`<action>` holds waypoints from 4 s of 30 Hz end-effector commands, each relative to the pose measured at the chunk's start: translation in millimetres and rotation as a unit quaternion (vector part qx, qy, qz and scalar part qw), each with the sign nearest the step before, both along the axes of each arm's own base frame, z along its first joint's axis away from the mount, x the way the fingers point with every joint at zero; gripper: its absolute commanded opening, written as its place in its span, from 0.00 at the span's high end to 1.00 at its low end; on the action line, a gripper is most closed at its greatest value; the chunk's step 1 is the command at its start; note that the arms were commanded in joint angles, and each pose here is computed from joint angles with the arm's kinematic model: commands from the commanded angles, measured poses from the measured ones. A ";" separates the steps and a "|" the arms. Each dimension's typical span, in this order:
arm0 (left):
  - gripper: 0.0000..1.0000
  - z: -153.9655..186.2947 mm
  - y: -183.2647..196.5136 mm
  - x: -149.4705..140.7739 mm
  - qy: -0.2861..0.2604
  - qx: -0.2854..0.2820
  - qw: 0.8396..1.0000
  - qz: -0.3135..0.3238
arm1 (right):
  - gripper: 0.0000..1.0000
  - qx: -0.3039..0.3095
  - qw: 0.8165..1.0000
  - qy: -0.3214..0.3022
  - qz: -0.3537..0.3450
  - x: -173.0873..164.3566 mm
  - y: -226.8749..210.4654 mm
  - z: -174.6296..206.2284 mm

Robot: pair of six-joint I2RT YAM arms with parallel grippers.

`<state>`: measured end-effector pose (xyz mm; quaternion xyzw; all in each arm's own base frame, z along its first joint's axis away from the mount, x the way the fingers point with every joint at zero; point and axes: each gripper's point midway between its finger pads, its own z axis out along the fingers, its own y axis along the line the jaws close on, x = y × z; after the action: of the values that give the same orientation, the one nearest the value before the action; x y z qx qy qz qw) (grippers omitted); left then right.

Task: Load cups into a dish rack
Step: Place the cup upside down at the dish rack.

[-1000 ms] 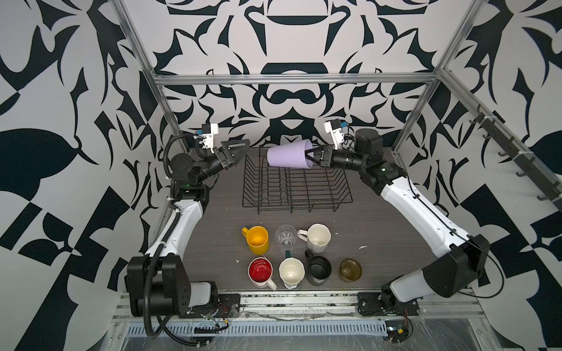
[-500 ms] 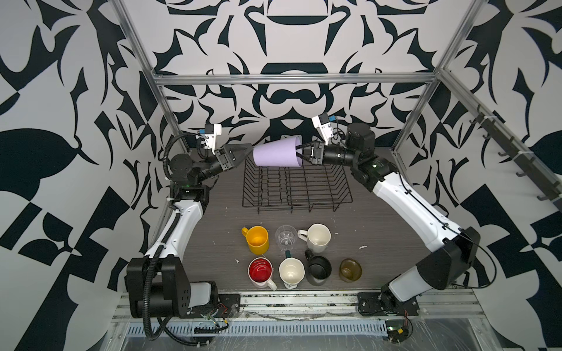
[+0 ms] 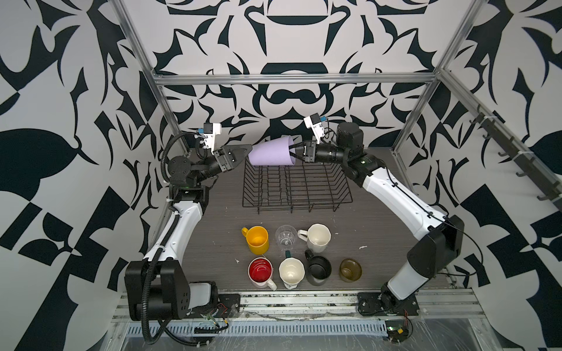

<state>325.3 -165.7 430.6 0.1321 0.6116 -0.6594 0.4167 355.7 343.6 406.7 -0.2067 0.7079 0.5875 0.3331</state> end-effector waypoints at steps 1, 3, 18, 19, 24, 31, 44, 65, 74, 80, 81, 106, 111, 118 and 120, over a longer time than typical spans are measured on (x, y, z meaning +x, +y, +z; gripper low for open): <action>0.02 5.5 -3.9 -12.4 -0.019 0.002 1.000 -0.014 | 1.00 0.040 0.997 -0.064 0.024 -17.4 4.4 47.8; 0.02 4.9 -4.0 -12.7 -0.018 0.002 1.000 -0.014 | 1.00 0.041 0.997 -0.065 0.029 -20.0 7.5 49.5; 0.03 5.6 -7.6 -19.4 -0.025 0.006 0.999 -0.024 | 1.00 0.054 0.995 -0.062 0.048 -20.5 31.9 50.6; 0.03 5.0 -8.0 -19.6 -0.025 0.007 0.999 -0.025 | 1.00 0.054 0.996 -0.060 0.049 -19.8 33.0 50.2; 0.04 3.2 -10.3 -23.5 -0.026 0.012 0.999 -0.036 | 1.00 0.060 0.996 -0.055 0.049 -15.9 36.2 49.6; 0.05 5.5 -13.1 -30.5 -0.036 0.015 0.998 -0.050 | 1.00 0.061 0.995 -0.052 0.051 -12.6 38.9 48.4; 0.32 19.0 -14.6 -39.4 -0.053 -0.010 0.994 -0.091 | 1.00 0.060 0.995 -0.037 0.064 -9.7 44.3 39.4; 1.00 28.5 -10.8 -38.3 -0.054 -0.016 0.994 -0.092 | 0.69 0.050 0.997 -0.040 0.037 -4.8 33.3 43.9; 1.00 19.7 -3.1 -16.0 -0.031 0.043 0.999 0.005 | 0.49 0.009 0.998 -0.022 -0.065 15.3 -19.4 32.4; 1.00 -3.7 22.9 13.0 0.034 0.157 0.974 0.159 | 0.32 -0.076 0.972 -0.016 -0.223 24.6 -109.0 -9.9; 1.00 -5.7 27.0 19.2 0.044 0.167 0.969 0.174 | 0.31 -0.100 0.964 -0.016 -0.246 22.3 -122.3 -18.7; 1.00 -114.1 44.9 143.4 0.235 0.406 0.831 0.299 | 0.06 -0.320 0.883 0.002 -0.342 -38.9 -221.1 -99.7; 1.00 -130.2 39.0 163.3 0.238 0.444 0.808 0.304 | 0.07 -0.327 0.882 0.006 -0.338 -43.5 -222.9 -107.4; 1.00 -156.9 30.6 192.2 0.243 0.474 0.786 0.313 | 0.07 -0.338 0.880 0.010 -0.333 -45.5 -224.0 -116.3; 1.00 -165.2 28.6 200.7 0.243 0.481 0.780 0.318 | 0.07 -0.340 0.880 0.012 -0.331 -45.6 -223.9 -118.7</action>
<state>525.1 -142.1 273.7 -0.0511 0.9298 -0.1522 0.3313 309.8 123.3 282.6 -0.0488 0.9001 0.1768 0.3951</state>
